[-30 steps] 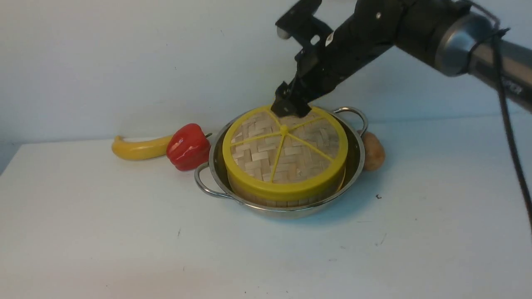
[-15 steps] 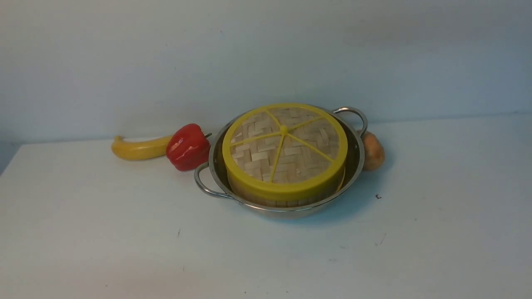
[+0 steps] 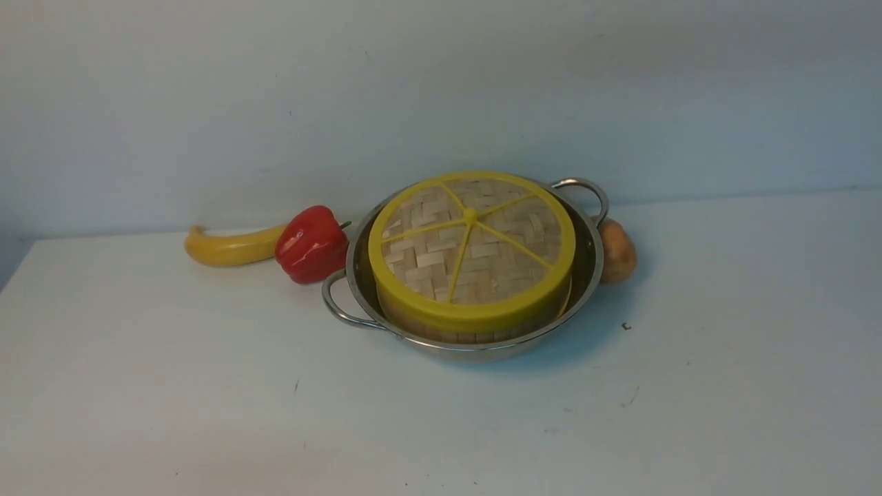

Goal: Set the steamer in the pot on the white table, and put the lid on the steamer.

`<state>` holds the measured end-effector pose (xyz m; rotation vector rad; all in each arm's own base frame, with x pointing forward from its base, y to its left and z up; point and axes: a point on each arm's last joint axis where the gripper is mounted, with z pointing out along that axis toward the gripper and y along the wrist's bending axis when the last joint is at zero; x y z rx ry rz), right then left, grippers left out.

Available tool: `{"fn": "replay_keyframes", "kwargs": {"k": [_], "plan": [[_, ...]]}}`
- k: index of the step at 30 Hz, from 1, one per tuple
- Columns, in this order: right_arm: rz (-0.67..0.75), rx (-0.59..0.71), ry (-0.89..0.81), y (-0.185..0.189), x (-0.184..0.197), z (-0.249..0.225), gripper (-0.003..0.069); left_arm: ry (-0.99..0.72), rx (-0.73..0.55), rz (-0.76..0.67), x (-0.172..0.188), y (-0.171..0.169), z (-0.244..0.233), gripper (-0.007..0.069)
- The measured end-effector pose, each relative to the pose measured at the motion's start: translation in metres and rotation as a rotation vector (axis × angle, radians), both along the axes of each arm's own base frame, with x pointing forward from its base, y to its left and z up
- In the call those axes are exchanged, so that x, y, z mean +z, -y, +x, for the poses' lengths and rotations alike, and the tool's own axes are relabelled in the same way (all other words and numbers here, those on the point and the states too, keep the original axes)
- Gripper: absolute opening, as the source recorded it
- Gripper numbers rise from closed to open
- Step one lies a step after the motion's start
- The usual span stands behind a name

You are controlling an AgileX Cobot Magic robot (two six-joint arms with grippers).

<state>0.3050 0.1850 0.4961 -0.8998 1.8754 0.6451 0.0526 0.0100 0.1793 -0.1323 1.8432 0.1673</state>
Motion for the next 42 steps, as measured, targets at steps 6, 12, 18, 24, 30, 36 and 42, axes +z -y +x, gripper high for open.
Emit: {"fn": "replay_keyframes", "kwargs": {"k": [6, 12, 18, 24, 30, 36, 42], "plan": [[0.026, -0.205, 0.234, 0.035, 0.016, -0.025, 0.0034, -0.001, 0.000, 0.000, 0.000, 0.000, 0.000, 0.0241], [0.142, -0.545, 0.184, 0.121, -0.029, -0.066, 0.0063, -0.001, 0.000, 0.000, 0.000, 0.000, 0.000, 0.0241], [0.158, -0.757, 0.025, 0.163, -0.101, -0.112, 0.0083, -0.001, 0.000, 0.000, 0.000, 0.000, 0.000, 0.0241], [0.201, -0.819, 0.153, 0.170, -0.147, -0.182, 0.0095, -0.001, 0.000, 0.000, 0.000, 0.000, 0.000, 0.0241], [0.251, -0.863, 0.280, 0.175, -0.221, -0.236, 0.0111, -0.001, 0.000, 0.000, 0.000, 0.000, 0.000, 0.0241], [0.048, -0.843, 0.344, 0.178, -0.288, -0.251, 0.0129, -0.001, 0.000, 0.000, 0.000, 0.000, 0.000, 0.0241], [0.038, -0.802, 0.280, 0.175, -0.300, -0.252, 0.0150, 0.000, 0.000, 0.000, 0.000, 0.000, 0.000, 0.0241]]}}
